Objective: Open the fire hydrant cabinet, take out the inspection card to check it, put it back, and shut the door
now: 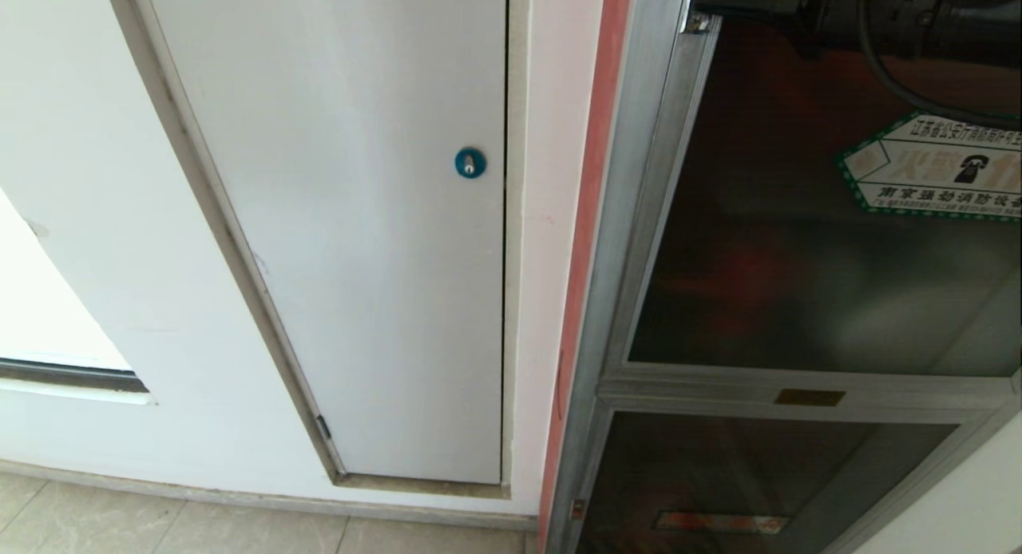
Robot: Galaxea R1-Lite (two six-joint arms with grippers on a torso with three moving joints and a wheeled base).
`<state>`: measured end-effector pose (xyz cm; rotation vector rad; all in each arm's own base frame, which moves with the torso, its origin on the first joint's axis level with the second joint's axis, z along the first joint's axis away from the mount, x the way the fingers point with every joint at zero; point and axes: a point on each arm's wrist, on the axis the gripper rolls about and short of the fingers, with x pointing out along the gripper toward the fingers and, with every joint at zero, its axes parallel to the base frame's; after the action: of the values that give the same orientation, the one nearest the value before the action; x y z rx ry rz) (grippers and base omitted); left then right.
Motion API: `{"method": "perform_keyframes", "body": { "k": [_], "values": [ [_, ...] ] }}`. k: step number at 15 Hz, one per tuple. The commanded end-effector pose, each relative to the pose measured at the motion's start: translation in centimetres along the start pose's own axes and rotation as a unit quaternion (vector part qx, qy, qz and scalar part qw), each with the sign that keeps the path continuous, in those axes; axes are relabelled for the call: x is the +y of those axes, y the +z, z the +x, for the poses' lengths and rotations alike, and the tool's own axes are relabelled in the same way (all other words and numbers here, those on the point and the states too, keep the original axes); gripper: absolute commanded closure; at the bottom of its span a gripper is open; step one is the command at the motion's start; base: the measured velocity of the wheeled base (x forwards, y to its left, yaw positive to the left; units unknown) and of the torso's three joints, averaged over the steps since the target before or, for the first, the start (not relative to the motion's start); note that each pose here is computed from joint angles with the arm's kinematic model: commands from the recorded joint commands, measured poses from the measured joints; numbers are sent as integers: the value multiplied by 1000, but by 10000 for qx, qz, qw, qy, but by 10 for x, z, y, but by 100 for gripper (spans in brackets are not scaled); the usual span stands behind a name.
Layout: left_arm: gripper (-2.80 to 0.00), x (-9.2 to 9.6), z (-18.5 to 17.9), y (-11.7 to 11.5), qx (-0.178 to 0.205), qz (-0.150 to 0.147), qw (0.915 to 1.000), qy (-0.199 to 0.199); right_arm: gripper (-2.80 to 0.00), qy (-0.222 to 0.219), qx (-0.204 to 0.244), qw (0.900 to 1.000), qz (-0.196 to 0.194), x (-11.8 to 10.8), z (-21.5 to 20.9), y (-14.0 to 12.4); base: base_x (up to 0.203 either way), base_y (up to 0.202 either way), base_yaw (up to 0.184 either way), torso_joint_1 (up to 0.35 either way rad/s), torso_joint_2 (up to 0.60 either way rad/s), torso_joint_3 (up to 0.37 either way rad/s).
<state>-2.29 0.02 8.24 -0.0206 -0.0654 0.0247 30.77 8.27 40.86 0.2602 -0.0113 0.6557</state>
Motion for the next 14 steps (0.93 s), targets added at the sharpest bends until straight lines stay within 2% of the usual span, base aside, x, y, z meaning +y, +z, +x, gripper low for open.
{"method": "perform_keyframes", "body": {
  "k": [1,6,14],
  "values": [
    [0,0,1,-6,95,3,10000,6,0,-3,-1,10000,6,0,0,0,0,0,0,0,0,0],
    [0,0,1,-6,95,3,10000,6,0,69,7,10000,13,11,-15,6,0,0,0,0,0,0],
    [0,0,1,-6,95,3,10000,6,0,387,56,9992,68,48,-59,6,0,0,0,0,0,0]
  ]
}}
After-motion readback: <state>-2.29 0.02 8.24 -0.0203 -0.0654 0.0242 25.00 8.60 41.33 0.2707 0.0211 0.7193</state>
